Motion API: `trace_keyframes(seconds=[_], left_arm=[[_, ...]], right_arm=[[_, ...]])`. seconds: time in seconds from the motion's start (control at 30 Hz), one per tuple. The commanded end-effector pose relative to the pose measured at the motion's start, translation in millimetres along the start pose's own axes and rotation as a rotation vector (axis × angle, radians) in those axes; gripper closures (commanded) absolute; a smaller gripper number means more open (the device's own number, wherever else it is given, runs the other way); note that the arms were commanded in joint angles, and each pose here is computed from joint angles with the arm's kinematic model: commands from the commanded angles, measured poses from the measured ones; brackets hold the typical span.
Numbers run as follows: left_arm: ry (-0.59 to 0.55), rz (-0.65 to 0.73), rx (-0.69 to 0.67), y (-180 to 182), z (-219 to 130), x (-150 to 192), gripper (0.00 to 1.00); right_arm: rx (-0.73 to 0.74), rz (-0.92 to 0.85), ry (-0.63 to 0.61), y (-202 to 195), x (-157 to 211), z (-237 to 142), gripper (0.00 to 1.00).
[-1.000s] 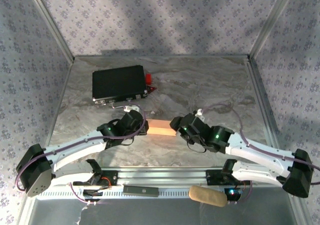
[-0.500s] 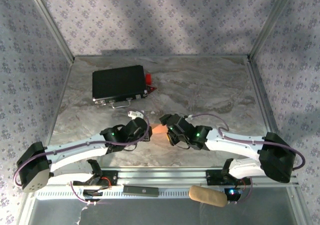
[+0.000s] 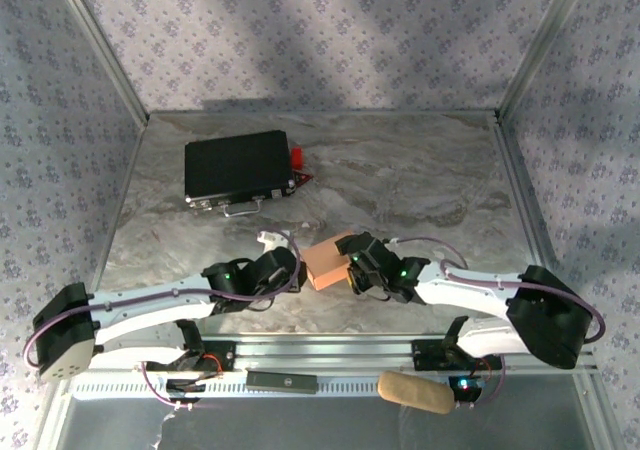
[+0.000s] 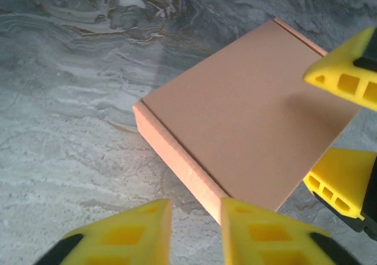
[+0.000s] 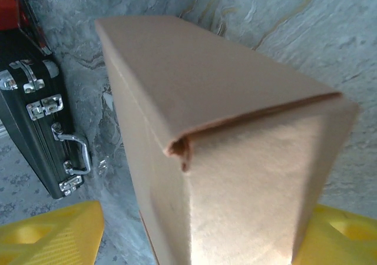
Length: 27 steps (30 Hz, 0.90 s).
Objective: Fold the paper box
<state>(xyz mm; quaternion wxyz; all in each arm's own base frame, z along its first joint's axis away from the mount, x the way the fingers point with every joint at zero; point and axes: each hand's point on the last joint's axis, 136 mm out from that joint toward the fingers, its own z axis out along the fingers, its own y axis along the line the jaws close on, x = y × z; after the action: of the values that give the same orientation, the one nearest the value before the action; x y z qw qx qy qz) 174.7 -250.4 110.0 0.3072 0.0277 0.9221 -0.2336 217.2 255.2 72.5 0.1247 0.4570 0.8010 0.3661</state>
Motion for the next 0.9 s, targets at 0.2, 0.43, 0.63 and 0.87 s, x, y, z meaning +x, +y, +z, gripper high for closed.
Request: trace_keyframes(seconds=[0.2, 0.43, 0.63, 0.87], left_arm=[[-0.123, -0.099, 0.026, 30.1, -54.8, -60.5, 0.50], [-0.226, -0.153, -0.050, 88.1, -91.4, -93.4, 0.00], [-0.391, -0.102, -0.263, 130.2, -113.9, -117.9, 0.00], [-0.553, -0.061, -0.931, 217.3, -138.2, -142.8, 0.00]], right_arm=[[0.217, -0.164, -0.130, -25.9, -38.4, -51.8, 0.17], [0.165, -0.599, -0.365, 7.4, -120.4, -115.2, 0.01], [0.363, -0.818, -0.743, 2.6, -190.1, -185.9, 0.12], [0.472, -0.728, -0.930, -3.2, -234.4, -211.7, 0.01]])
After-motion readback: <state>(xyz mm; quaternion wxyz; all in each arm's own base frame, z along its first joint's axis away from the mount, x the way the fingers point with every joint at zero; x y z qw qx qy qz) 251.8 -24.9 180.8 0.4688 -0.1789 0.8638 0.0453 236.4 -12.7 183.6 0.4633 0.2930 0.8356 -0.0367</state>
